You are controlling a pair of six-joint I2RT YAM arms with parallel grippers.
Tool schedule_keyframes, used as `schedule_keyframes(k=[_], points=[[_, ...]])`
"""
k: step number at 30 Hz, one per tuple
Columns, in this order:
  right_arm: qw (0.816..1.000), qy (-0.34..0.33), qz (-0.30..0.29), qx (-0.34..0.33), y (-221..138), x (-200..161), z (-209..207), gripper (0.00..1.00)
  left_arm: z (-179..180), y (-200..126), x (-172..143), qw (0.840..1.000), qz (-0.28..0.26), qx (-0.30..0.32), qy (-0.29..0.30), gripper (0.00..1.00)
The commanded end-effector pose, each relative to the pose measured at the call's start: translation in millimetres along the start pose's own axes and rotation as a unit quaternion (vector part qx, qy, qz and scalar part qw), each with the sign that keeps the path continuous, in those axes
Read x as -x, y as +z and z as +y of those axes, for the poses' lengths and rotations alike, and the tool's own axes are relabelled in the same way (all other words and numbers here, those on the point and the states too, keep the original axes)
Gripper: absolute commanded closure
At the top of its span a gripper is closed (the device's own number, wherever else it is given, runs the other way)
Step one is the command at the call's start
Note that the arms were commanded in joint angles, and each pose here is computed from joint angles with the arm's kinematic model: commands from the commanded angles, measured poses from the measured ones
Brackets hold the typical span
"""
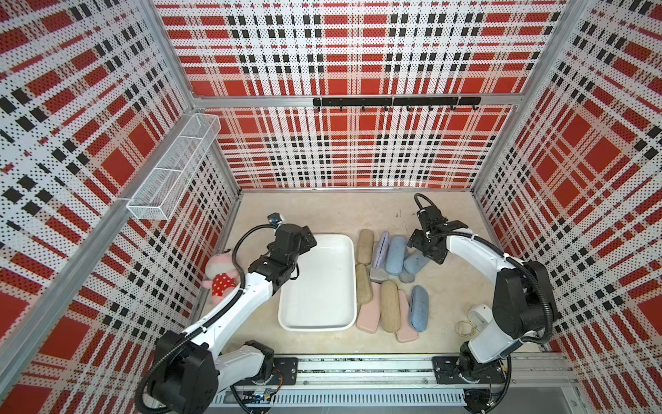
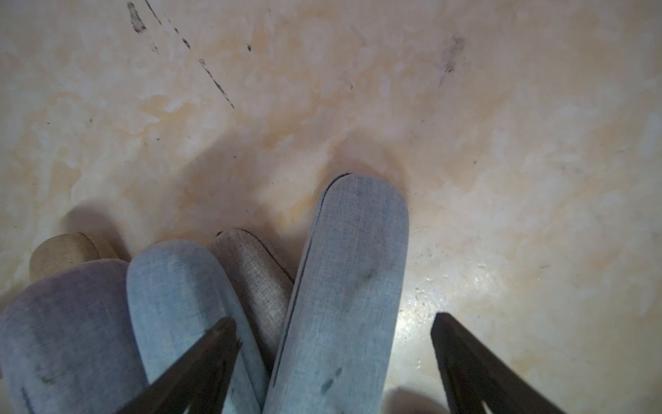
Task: Put the glasses cases into the storage boxes
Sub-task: Adjust the glasses case at the center of the board.
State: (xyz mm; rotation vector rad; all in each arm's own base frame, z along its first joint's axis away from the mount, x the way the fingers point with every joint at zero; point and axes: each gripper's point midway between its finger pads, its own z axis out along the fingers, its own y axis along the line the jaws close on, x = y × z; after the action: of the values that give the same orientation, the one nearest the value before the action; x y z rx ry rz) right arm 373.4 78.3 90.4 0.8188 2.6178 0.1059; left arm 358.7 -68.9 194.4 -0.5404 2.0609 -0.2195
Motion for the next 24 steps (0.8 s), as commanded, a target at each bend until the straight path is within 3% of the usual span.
schedule_keyframes(k=[1, 16, 24], points=[[1.000, 0.028, 0.011, 0.009, 5.4, 0.6, 4.4, 0.07, -2.3, -6.2, -5.2, 1.000, 0.018, -0.024, -0.006, 0.02], [0.992, 0.081, 0.040, 0.089, 31.3, -20.3, -8.2, 0.09, 49.6, 17.4, 0.2, 0.999, 0.025, 0.040, -0.015, 0.02], [0.991, 0.087, 0.042, 0.092, 36.4, -19.8, -17.2, 0.22, 54.4, 24.2, -10.8, 0.998, 0.040, 0.042, -0.019, 0.02]])
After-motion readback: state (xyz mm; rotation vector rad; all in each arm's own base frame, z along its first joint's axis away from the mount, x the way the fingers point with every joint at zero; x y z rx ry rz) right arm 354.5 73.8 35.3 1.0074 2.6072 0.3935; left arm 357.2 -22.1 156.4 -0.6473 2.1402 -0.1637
